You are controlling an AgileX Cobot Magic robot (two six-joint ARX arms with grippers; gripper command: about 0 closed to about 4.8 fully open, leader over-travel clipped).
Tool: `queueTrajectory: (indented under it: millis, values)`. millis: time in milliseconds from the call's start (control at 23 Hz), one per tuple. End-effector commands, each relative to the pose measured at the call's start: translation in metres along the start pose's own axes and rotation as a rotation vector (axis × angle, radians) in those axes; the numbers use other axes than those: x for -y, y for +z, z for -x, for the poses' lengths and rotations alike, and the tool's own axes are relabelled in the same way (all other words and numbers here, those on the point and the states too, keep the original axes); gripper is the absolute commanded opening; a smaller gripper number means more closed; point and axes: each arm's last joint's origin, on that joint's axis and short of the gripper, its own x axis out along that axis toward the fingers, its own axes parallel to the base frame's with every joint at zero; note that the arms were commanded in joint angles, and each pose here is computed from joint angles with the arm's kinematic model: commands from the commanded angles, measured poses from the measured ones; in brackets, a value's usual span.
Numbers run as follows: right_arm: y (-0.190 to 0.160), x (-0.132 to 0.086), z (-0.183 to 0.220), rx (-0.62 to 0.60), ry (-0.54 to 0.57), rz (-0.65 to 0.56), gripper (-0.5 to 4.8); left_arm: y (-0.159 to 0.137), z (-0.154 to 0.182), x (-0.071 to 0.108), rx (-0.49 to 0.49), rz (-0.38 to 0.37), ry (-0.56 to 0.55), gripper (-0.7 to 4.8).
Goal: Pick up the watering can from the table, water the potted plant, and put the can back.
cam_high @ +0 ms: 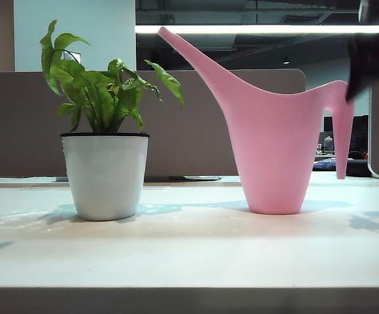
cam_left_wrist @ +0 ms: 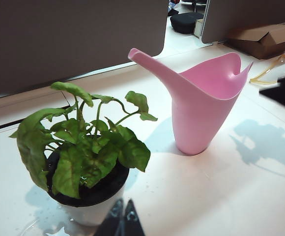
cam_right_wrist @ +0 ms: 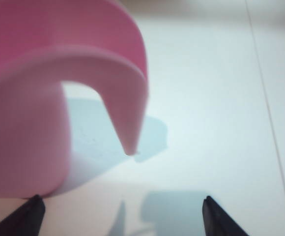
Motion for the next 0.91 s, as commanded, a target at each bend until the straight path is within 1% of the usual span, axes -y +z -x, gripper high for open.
queueTrajectory:
  millis: [43, 130, 261, 391, 478, 565, 696, 913]
  values:
    - [-0.01, 0.004, -0.019, 0.124, 0.011, -0.001, 4.25, 0.004, 0.002, 0.0, 0.023, -0.004, 0.008, -0.05]
    - [-0.017, 0.007, -0.029, 0.198, 0.061, 0.002, 4.18, 0.003, 0.002, -0.001, 0.022, -0.012, 0.028, -0.05]
    - [-0.024, 0.012, -0.046, 0.212, 0.058, 0.0, 4.18, 0.003, 0.002, -0.001, 0.022, -0.012, 0.059, -0.05]
    - [-0.031, 0.013, -0.063, 0.225, 0.066, 0.0, 4.18, 0.003, 0.002, -0.002, 0.022, -0.023, 0.066, -0.05]
    - [-0.033, 0.013, -0.074, 0.264, 0.098, 0.009, 4.17, 0.003, 0.001, -0.002, 0.02, -0.034, 0.066, -0.05]
    - [-0.035, 0.014, -0.085, 0.327, 0.096, 0.017, 4.18, 0.003, 0.001, -0.002, 0.017, -0.034, 0.066, -0.05]
    - [-0.036, 0.015, -0.091, 0.376, 0.094, 0.024, 4.18, 0.003, 0.0, -0.002, 0.016, -0.033, 0.066, -0.05]
    - [-0.036, 0.015, -0.095, 0.413, 0.09, 0.028, 4.18, 0.003, 0.0, -0.002, 0.016, -0.032, 0.066, -0.05]
